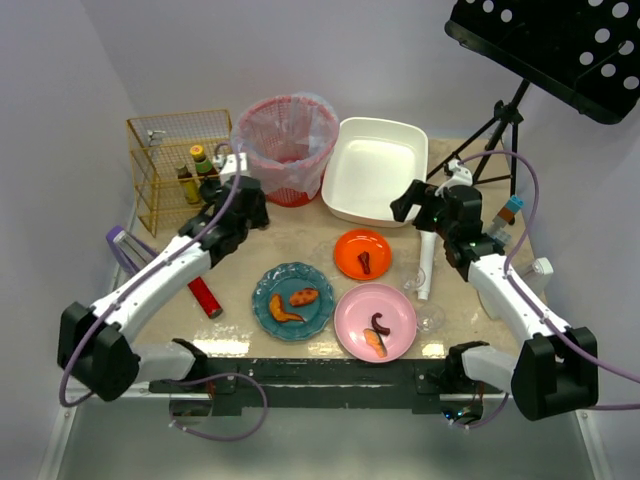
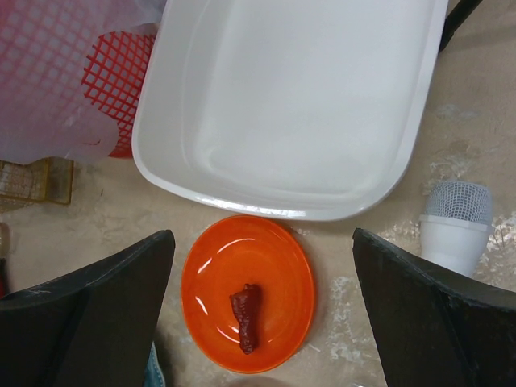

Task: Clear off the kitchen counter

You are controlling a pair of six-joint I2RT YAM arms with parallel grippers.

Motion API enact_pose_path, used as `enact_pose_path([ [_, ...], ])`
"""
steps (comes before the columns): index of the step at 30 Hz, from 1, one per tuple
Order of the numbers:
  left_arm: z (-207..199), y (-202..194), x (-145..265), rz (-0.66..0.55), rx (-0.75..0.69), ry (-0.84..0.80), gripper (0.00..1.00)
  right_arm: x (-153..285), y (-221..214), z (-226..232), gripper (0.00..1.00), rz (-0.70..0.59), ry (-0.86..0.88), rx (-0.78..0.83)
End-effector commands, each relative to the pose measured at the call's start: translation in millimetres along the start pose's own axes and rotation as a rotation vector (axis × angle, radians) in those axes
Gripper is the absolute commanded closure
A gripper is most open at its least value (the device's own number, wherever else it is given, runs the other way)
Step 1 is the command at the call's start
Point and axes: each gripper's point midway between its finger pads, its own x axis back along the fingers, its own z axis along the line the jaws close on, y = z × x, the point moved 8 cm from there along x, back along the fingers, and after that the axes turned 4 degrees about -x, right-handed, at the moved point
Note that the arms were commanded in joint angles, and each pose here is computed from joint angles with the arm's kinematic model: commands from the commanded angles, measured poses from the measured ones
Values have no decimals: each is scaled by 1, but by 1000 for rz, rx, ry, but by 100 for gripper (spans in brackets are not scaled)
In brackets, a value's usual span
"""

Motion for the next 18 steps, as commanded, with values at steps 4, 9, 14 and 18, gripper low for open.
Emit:
enact_pose_path([
  [4,74,35,35,-93,113,173,100,-4,9,9,3,-23,51,-8],
  [9,126,54,32,-103,165,311,100,-2,12,11,3,-25,60,-7],
  [14,171,62,17,-100,247,405,100,3,15,13,3,-36,63,-3],
  [18,190,70,6,-117,264,473,100,7,17,12,3,-47,51,6],
])
